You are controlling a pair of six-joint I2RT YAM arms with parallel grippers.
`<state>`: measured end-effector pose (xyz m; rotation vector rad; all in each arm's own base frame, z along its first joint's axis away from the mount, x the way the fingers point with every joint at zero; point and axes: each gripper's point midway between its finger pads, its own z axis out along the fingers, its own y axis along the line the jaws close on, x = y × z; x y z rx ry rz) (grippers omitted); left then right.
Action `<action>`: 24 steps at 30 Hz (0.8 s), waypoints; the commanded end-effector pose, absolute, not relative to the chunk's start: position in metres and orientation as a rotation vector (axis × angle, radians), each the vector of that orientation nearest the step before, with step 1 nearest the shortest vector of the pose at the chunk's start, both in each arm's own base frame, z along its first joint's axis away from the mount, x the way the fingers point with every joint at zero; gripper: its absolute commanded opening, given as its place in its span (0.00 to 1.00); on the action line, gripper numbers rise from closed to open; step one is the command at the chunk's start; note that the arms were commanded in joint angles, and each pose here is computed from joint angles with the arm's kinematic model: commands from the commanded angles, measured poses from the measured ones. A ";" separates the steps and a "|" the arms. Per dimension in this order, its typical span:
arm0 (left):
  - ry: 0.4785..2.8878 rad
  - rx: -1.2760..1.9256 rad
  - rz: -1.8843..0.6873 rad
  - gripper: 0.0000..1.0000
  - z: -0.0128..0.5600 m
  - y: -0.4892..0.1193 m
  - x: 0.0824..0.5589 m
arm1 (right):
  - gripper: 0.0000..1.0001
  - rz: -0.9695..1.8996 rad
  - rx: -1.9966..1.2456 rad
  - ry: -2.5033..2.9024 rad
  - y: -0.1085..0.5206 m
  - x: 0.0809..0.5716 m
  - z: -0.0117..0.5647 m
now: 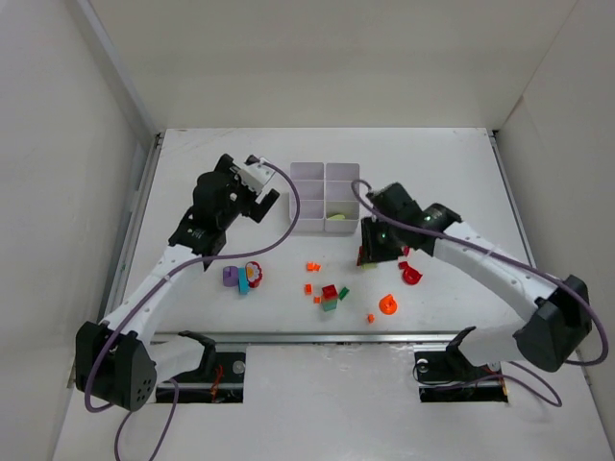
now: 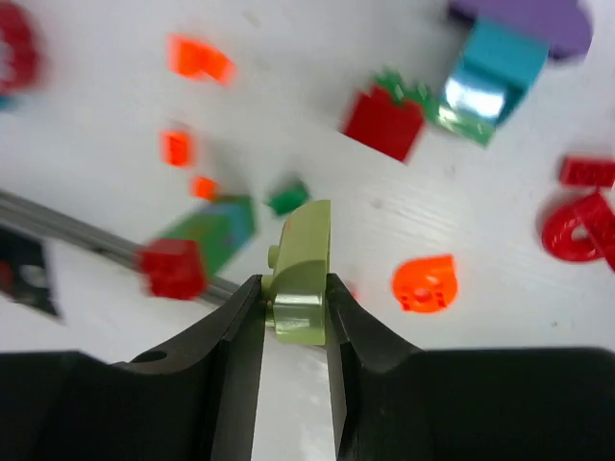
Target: Sort the legos into containers by color
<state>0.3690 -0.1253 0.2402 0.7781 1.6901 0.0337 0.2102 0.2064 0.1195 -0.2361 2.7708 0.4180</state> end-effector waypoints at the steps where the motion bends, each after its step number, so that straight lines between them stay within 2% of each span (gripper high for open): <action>1: 1.647 0.633 0.066 1.00 0.260 -0.115 0.375 | 0.00 0.661 -0.213 2.469 0.245 0.245 0.222; 4: 1.660 0.580 0.115 1.00 0.258 -0.106 0.379 | 0.00 0.571 0.059 2.371 0.246 0.291 0.253; 6: 1.656 0.560 0.134 1.00 0.261 -0.102 0.381 | 0.00 0.529 0.174 2.404 0.254 0.310 0.239; 8: 1.667 0.555 0.146 1.00 0.256 -0.100 0.380 | 0.00 0.310 0.342 2.454 0.234 0.332 0.225; 10: 1.664 0.563 0.139 1.00 0.256 -0.103 0.379 | 0.00 0.283 0.464 2.452 0.231 0.345 0.224; 15: 1.658 0.551 0.132 1.00 0.260 -0.103 0.378 | 0.00 0.483 0.775 2.366 0.249 0.363 0.228; 18: 1.650 0.548 0.131 1.00 0.263 -0.103 0.377 | 0.00 0.695 0.987 2.295 0.267 0.369 0.225; 21: 1.647 0.555 0.138 1.00 0.263 -0.102 0.377 | 0.00 0.749 1.095 2.287 0.274 0.369 0.200; 24: 1.643 0.562 0.131 1.00 0.261 -0.106 0.376 | 0.00 0.681 1.159 2.315 0.276 0.375 0.178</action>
